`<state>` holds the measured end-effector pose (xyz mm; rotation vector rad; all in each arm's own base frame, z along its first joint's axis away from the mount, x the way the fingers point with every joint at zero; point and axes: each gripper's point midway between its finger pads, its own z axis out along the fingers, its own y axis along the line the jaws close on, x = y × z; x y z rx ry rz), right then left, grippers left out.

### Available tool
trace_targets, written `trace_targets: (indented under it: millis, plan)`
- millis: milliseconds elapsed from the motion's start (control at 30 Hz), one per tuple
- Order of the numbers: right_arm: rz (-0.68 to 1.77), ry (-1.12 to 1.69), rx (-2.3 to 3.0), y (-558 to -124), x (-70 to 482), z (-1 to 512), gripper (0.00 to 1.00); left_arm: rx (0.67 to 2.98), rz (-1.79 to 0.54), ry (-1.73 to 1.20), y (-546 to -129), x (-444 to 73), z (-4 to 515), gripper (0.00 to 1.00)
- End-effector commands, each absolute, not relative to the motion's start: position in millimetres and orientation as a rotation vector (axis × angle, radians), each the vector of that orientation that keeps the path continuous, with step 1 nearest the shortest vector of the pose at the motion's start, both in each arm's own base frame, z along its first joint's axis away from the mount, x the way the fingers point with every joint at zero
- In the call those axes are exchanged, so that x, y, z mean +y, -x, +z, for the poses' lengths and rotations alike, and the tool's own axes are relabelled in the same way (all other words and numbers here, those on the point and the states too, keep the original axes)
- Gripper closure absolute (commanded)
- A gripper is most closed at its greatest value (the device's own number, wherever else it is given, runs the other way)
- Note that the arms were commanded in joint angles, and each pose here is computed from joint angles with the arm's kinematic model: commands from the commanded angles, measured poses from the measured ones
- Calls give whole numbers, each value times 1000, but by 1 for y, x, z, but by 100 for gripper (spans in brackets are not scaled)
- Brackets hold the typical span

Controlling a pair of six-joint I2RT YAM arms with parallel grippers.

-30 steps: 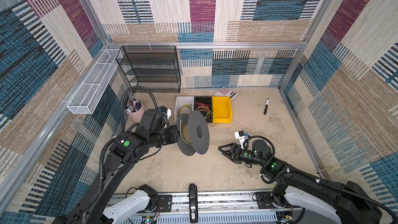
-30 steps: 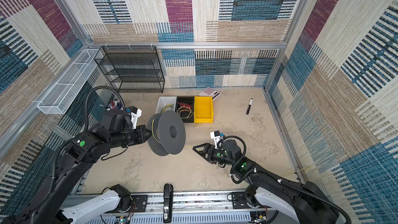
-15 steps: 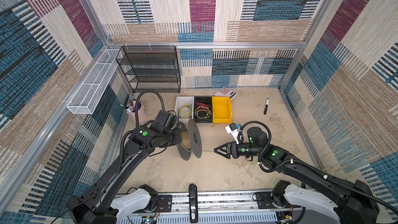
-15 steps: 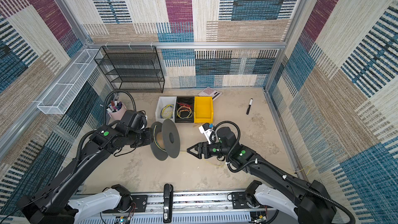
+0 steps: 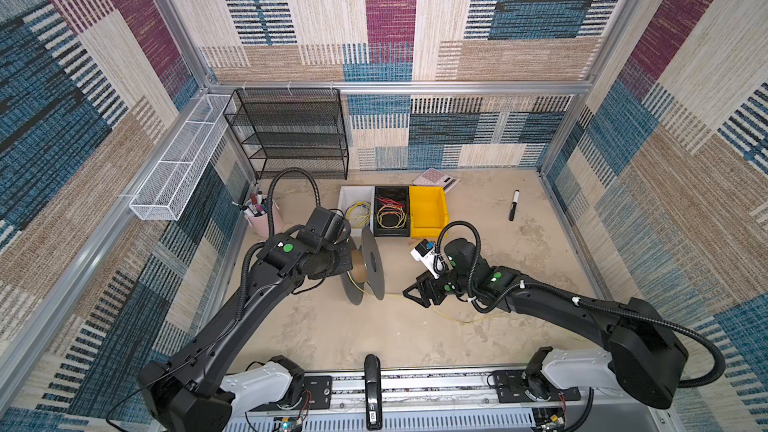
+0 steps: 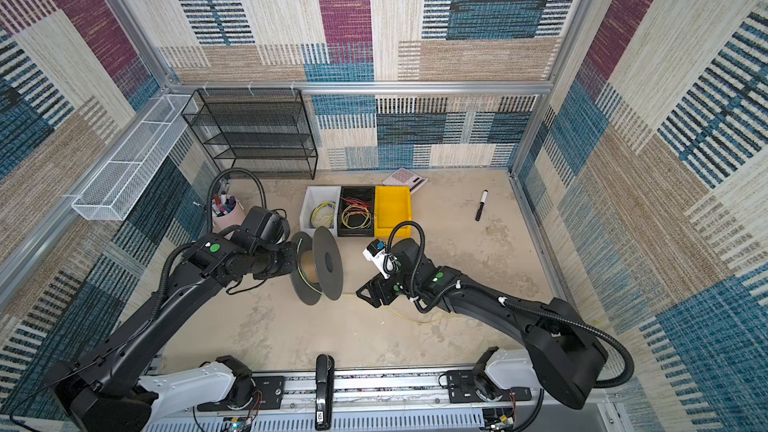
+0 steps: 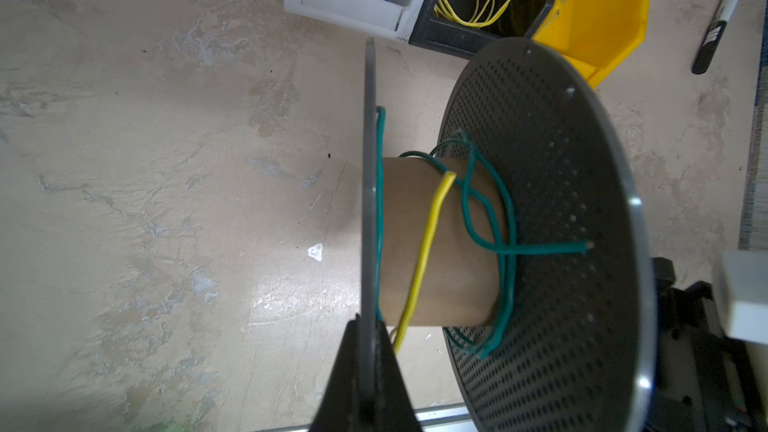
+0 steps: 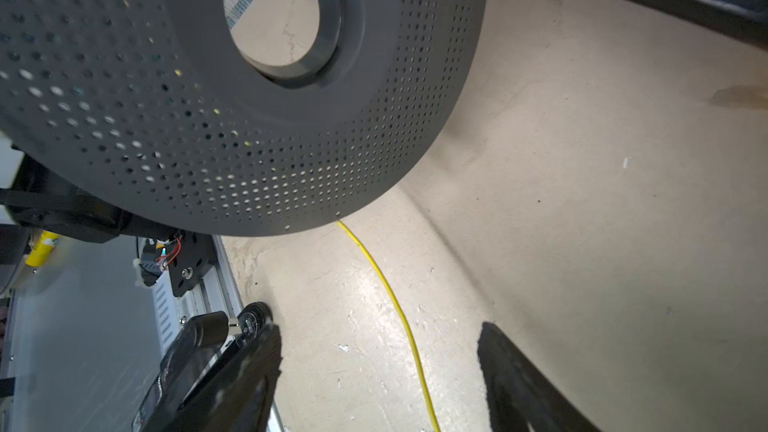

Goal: Wrap the cables
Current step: 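Grasp the yellow wire below the spool rim with the right gripper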

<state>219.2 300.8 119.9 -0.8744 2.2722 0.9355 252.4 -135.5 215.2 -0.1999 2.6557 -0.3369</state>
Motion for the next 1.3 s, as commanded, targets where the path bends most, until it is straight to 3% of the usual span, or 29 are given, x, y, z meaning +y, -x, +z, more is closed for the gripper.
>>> trace_targets:
  millis: [0,400,633,767,1267]
  plan:
    - [851,918,2209,-236,305,112,23,2643,-362,224,-260,-140,219,100]
    - [1001,1046,2214,-213,323,71,28,2657,-300,237,-267,-137,214,100]
    - [840,1029,2180,-231,316,90,31,2690,-292,233,-266,-139,205,100]
    - [908,1083,2106,-222,323,109,30,2695,-293,232,-267,-140,204,100]
    - [1010,1250,2088,-200,355,77,33,2708,-293,233,-271,-143,202,100]
